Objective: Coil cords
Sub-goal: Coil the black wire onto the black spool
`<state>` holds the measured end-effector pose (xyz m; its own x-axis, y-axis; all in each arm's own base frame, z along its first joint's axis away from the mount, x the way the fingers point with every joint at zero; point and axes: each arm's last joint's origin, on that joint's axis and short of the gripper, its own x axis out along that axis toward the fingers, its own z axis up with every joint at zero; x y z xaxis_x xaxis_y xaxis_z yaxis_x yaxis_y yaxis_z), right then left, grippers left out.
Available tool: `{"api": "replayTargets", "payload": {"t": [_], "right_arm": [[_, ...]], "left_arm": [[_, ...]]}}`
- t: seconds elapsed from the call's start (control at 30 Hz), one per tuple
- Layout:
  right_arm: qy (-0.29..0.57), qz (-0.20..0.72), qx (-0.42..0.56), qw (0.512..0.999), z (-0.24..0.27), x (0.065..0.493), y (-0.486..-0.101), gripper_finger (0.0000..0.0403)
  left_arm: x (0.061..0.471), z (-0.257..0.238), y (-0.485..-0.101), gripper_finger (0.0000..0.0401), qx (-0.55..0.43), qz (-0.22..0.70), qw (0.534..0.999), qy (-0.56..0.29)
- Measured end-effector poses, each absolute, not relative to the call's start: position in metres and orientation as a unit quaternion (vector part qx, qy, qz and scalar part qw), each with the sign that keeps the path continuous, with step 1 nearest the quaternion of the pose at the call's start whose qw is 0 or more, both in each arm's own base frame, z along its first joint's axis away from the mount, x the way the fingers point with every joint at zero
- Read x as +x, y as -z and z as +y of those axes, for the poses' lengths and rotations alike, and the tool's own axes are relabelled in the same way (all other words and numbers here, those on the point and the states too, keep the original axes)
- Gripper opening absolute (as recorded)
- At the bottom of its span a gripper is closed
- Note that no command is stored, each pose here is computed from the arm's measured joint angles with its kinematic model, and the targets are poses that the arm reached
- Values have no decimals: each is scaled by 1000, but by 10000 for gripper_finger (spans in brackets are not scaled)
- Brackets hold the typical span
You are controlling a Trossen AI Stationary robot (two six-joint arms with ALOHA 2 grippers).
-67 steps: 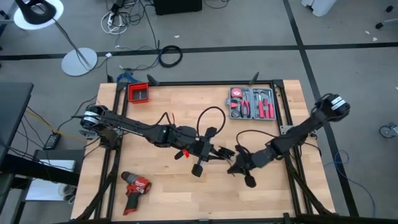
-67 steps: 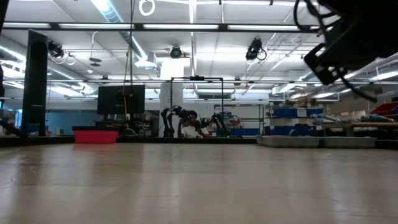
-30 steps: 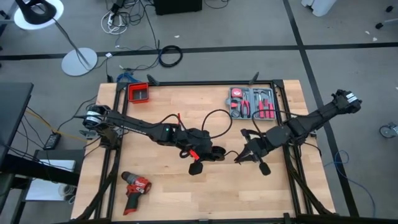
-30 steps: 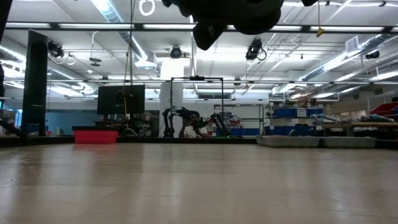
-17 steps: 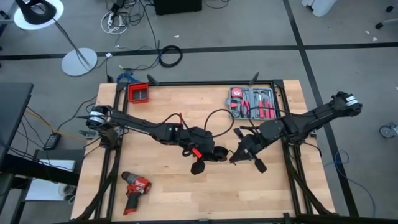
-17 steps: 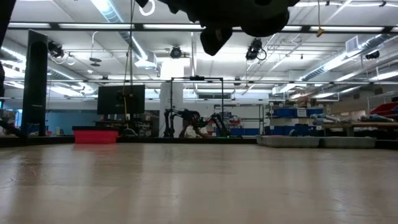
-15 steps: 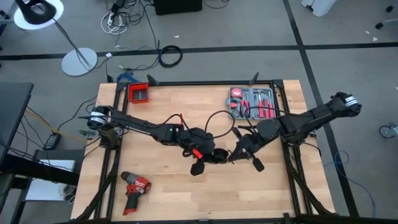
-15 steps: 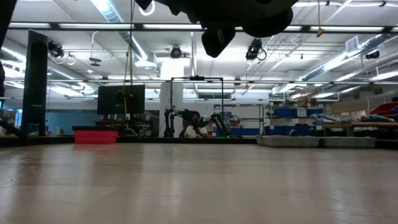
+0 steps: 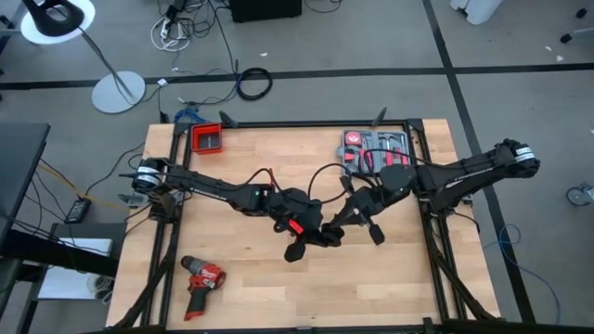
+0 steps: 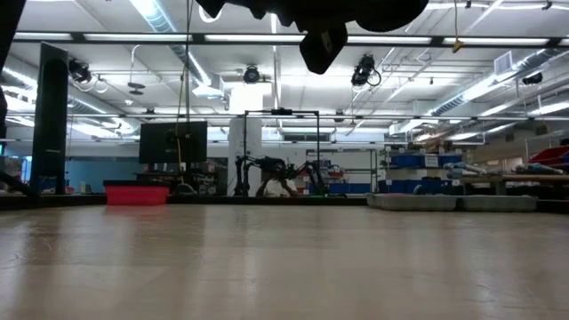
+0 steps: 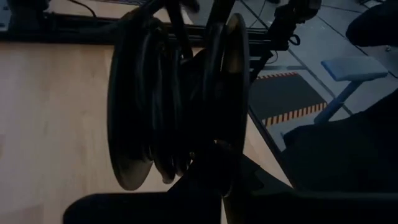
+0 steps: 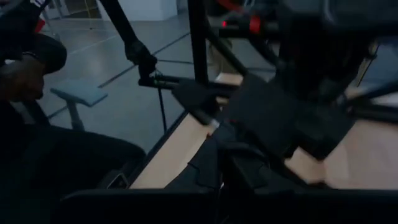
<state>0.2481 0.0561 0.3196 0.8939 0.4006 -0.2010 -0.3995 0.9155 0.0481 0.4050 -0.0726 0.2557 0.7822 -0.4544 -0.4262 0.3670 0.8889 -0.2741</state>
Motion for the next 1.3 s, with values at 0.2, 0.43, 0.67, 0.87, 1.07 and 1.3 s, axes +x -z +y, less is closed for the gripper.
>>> {"api": "replayTargets", "payload": {"t": [0.2, 0.43, 0.67, 0.87, 1.07, 1.3], "right_arm": [[-183, 80, -31, 979, 61, 253, -320, 16], [-151, 64, -88, 982, 65, 255, -320, 14], [-142, 37, -93, 985, 68, 256, -325, 14], [-137, 26, -89, 986, 67, 257, -326, 12], [-121, 36, -99, 987, 66, 257, -325, 11], [-140, 91, -114, 979, 76, 261, -309, 28]], "left_arm": [[405, -74, -257, 0, -90, 241, 937, 235], [405, -75, -258, 0, -90, 236, 937, 243], [405, -76, -258, 0, -91, 238, 934, 249], [405, -76, -259, 0, -91, 237, 934, 251], [405, -76, -260, 0, -90, 229, 936, 253], [404, -79, -254, 0, -75, 241, 933, 257]]}}
